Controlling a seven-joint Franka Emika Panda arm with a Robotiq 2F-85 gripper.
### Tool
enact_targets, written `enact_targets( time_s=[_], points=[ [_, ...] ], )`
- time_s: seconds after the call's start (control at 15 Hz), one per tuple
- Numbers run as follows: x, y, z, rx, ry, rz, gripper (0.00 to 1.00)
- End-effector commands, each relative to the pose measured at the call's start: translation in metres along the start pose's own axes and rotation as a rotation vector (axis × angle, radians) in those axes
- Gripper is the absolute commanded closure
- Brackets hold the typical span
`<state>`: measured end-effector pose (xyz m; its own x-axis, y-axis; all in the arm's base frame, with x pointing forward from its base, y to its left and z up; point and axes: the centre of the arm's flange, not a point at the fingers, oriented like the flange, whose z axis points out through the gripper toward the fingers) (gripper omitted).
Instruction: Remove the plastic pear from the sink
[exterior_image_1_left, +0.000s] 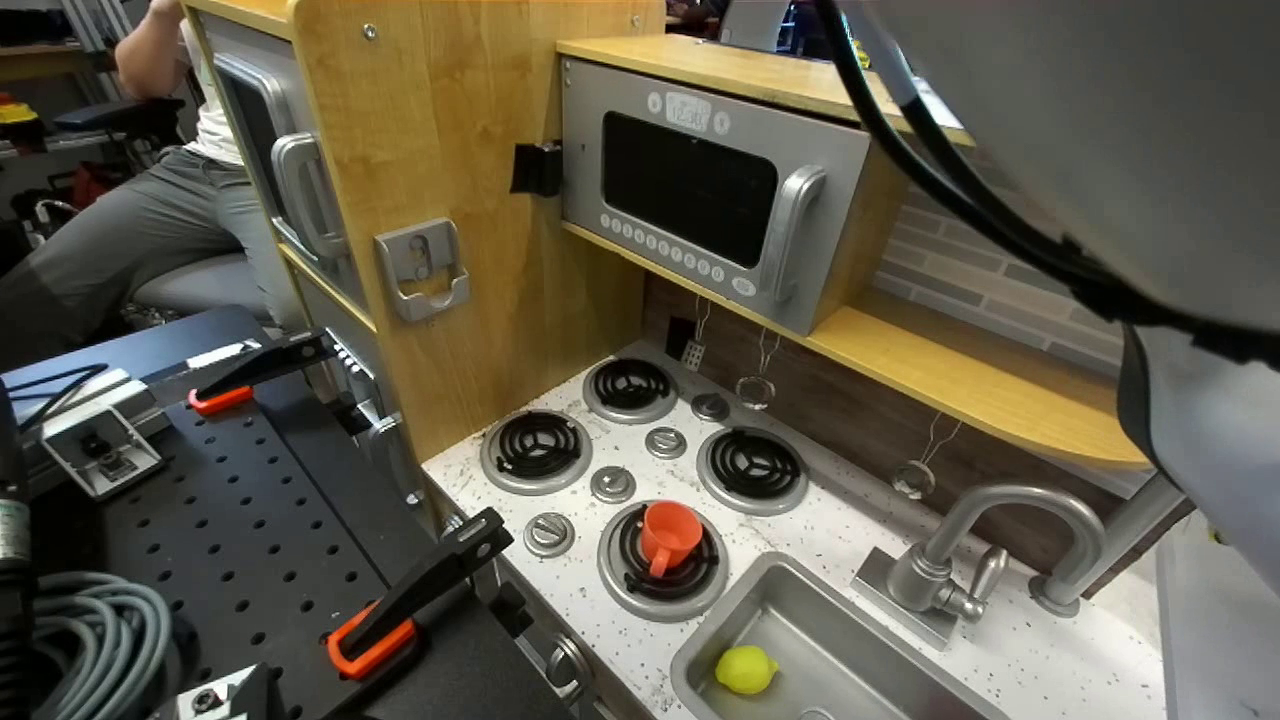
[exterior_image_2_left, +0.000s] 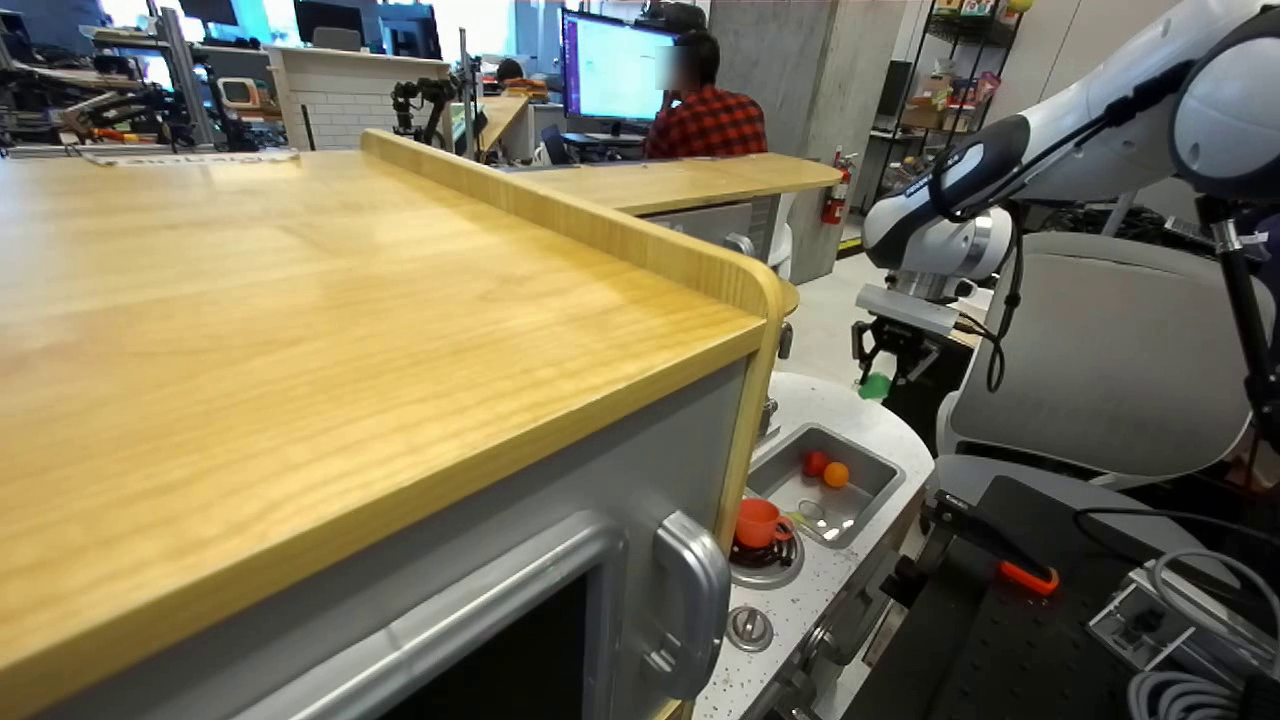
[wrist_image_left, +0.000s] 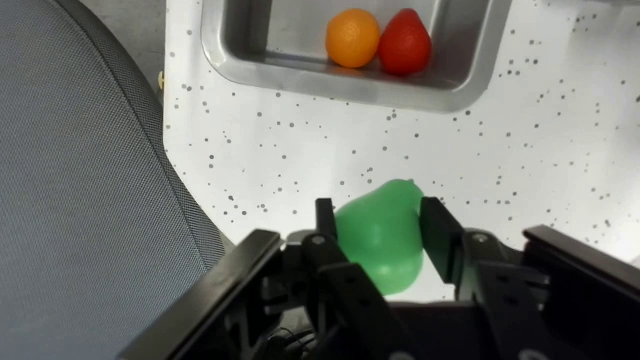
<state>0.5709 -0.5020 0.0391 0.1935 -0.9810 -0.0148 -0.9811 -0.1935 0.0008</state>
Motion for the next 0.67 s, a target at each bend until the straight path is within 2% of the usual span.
enact_targets(
  time_s=[0.0,0.33,0.6],
  points=[
    [0.036,-0.019,0.016,0.028,-0.007,0.157,0.79],
    [0.028,-0.025,0.042,0.000,-0.026,0.232,0.79],
    [0.023,-0.020,0.061,-0.042,-0.076,0.292,0.79]
  ],
)
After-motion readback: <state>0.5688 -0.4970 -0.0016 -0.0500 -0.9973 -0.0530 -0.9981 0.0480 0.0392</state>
